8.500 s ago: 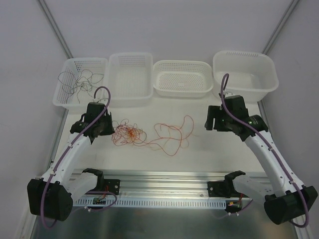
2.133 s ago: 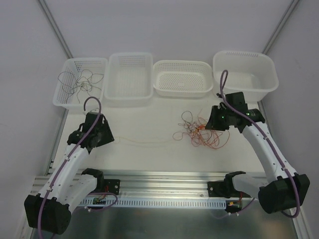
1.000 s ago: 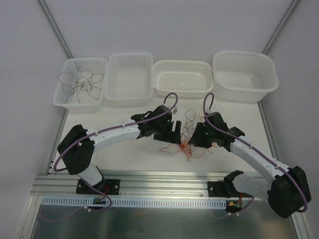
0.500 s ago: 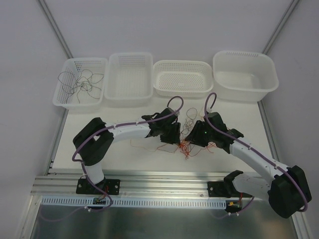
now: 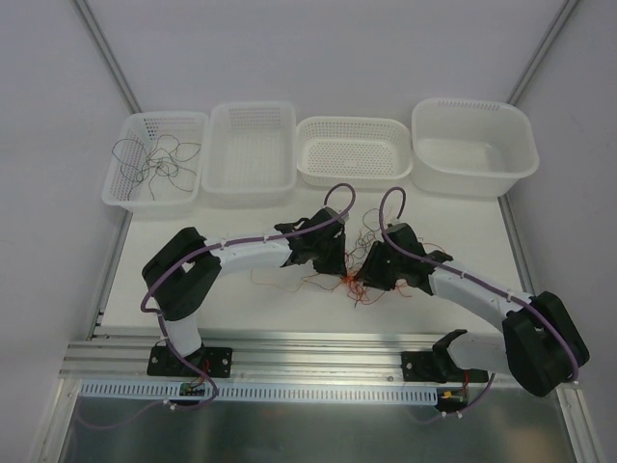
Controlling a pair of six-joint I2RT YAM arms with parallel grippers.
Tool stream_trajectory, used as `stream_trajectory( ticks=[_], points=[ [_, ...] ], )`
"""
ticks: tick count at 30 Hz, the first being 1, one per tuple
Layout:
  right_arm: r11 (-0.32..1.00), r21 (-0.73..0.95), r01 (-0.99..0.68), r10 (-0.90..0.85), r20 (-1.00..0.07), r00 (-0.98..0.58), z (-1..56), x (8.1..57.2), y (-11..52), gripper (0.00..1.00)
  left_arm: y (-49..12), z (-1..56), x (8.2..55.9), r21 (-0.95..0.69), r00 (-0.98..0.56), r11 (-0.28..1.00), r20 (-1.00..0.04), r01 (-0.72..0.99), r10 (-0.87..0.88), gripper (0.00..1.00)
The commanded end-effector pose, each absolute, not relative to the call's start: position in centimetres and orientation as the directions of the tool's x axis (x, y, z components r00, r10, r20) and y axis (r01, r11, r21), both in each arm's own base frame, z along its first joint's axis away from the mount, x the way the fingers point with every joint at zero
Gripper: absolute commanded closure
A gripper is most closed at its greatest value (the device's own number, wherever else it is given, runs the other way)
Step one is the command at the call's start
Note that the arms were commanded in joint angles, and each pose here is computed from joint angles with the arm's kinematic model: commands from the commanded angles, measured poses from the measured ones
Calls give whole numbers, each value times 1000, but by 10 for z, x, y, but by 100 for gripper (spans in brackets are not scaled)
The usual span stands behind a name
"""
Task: Untangle the cables
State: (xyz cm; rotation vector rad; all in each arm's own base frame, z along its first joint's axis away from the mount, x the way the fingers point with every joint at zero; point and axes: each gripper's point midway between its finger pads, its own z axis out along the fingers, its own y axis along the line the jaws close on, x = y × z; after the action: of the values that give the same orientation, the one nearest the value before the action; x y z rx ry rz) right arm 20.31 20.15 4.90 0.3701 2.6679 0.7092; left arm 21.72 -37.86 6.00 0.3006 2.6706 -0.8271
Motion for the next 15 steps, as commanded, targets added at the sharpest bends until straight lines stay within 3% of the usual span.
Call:
stream_trajectory(
  ticks=[1, 15],
  points=[
    [804, 579, 133, 364, -304, -881, 59, 219, 217, 62, -386, 66, 217, -530, -917, 792, -388, 301, 89, 97],
    [815, 567, 119, 380, -369, -848, 78, 229, 213, 63, -381, 59, 214, -520, -920, 804, -382, 289, 83, 100]
  ],
)
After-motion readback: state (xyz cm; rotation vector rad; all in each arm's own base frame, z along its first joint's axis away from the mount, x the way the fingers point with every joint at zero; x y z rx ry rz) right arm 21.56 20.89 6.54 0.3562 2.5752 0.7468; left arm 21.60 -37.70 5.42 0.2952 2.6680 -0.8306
